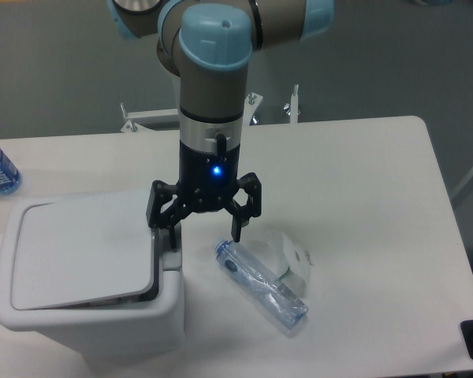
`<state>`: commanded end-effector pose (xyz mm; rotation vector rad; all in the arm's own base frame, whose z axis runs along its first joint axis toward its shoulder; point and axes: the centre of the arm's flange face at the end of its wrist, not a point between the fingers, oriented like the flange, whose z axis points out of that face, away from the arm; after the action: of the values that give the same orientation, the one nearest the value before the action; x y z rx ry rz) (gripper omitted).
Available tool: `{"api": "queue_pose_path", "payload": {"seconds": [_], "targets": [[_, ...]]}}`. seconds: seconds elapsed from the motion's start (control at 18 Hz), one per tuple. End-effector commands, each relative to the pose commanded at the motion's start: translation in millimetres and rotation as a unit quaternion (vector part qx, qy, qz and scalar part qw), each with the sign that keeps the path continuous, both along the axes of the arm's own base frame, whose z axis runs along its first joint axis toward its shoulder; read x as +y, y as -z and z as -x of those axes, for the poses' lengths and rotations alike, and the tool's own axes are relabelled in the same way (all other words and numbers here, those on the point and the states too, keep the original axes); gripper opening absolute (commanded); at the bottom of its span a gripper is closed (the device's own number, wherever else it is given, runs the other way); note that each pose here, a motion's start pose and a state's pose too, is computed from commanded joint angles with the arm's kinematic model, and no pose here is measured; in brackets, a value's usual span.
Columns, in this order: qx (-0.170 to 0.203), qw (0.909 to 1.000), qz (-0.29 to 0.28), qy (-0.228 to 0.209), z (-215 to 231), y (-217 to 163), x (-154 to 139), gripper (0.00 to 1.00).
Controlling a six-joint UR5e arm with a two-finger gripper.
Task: Open the trash can
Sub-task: 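Raise the gripper away from the opened trash can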
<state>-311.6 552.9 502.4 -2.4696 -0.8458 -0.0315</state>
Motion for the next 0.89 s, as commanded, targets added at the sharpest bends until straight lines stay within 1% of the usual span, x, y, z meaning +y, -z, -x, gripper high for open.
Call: {"api": "queue_pose_path", "payload": {"seconds": [0.17,0.33,0.39,0.44,0.5,0.56,0.61,0.67,0.72,0.78,0.83,0.89], "targets": [[0.023,0.999,-0.024,-0.031,36.6,-36.1,-21.5,1.0],[0.043,0.9972,-0.027,-0.055,73.3,-49.9,-50.3,1.0],[0.061,0.9961,-0.027,-0.058,80.8,-58.4,-63.6,1.0],[0.074,0.9955,-0.012,-0.058,87.6,-57.2,-72.2,1.0],[0.096,0.9932,0.018,-0.064,96.8,-52.6,-82.4,1.0],[0.115,0.9888,0.056,-0.077,111.9,-45.6,-100.9,1.0],[0.128,0.9853,0.086,-0.073,122.8,-37.7,-114.4,1.0],[0.141,0.9823,0.115,-0.045,127.4,-26.9,-121.2,1.0],[0.154,0.9771,0.146,0.004,126.1,-18.7,-129.4,1.0],[0.163,0.9662,0.193,0.052,129.5,-7.9,-146.7,1.0],[0.171,0.9508,0.238,0.1,132.1,-0.4,-167.5,1.0],[0.184,0.9336,0.271,0.147,131.2,2.7,-182.6,1.0]]}}
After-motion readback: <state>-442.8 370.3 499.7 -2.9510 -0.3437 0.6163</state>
